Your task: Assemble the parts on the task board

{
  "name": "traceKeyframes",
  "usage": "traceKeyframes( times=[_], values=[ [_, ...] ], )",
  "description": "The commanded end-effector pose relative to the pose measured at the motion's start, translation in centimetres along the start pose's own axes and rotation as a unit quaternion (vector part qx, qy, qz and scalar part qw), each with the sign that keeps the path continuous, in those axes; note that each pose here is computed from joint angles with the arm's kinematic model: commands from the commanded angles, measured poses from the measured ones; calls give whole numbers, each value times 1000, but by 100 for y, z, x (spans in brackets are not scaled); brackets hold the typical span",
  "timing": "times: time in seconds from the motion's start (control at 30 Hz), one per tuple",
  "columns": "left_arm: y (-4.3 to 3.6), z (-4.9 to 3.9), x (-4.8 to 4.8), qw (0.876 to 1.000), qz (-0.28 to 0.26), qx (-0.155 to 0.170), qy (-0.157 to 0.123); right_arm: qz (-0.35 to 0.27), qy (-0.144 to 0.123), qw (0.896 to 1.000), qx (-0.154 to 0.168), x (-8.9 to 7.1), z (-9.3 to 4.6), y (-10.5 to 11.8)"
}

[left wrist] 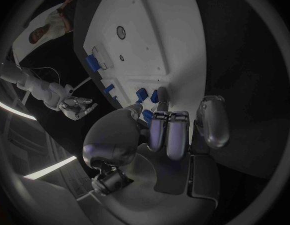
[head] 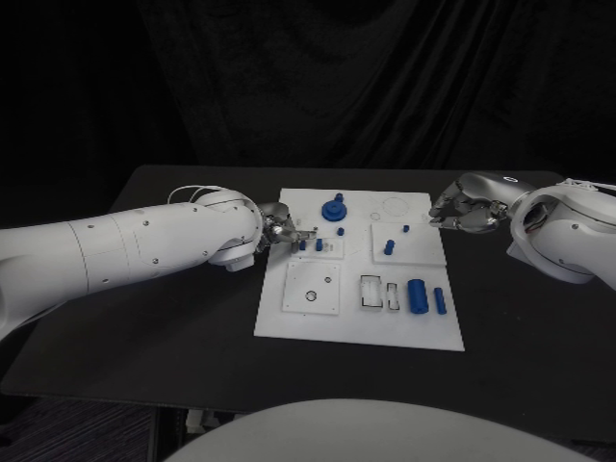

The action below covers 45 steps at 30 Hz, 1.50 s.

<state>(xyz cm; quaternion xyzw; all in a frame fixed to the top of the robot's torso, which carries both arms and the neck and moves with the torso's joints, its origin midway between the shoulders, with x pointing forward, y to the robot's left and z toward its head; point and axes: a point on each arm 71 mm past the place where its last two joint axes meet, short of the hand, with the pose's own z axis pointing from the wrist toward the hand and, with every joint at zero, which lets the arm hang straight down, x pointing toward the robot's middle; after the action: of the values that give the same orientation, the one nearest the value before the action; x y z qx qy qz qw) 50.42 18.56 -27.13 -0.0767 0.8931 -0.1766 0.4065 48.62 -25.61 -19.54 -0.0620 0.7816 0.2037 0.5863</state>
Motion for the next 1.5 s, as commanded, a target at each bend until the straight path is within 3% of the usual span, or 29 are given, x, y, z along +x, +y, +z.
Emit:
traceKeyframes(
  times=[0.03,0.3,0.5,0.6,0.83,1.07,1.3,1.5],
  values=[
    [-6,-19,-36,999,-15,14,-37,0,2,1000,8,11,-8,-18],
    [-29,-124,-157,988,-34,83,-126,4,-39,999,-20,-49,-25,3],
    [-77,-253,-292,959,19,175,-224,9,-55,998,-31,-72,-31,15],
    [-92,-301,-329,942,43,224,-245,13,-57,998,-33,-77,-31,11],
    [-127,-307,-318,925,81,300,-219,16,-69,997,-39,-97,-43,2],
    [-232,-193,-279,913,126,347,-172,17,-77,996,-45,-107,-60,-2],
    [-389,-25,-208,894,239,352,-142,19,-78,996,-48,-99,-80,7],
    [-503,69,-178,891,271,339,-135,19,-77,996,-49,-94,-90,12]
  ],
)
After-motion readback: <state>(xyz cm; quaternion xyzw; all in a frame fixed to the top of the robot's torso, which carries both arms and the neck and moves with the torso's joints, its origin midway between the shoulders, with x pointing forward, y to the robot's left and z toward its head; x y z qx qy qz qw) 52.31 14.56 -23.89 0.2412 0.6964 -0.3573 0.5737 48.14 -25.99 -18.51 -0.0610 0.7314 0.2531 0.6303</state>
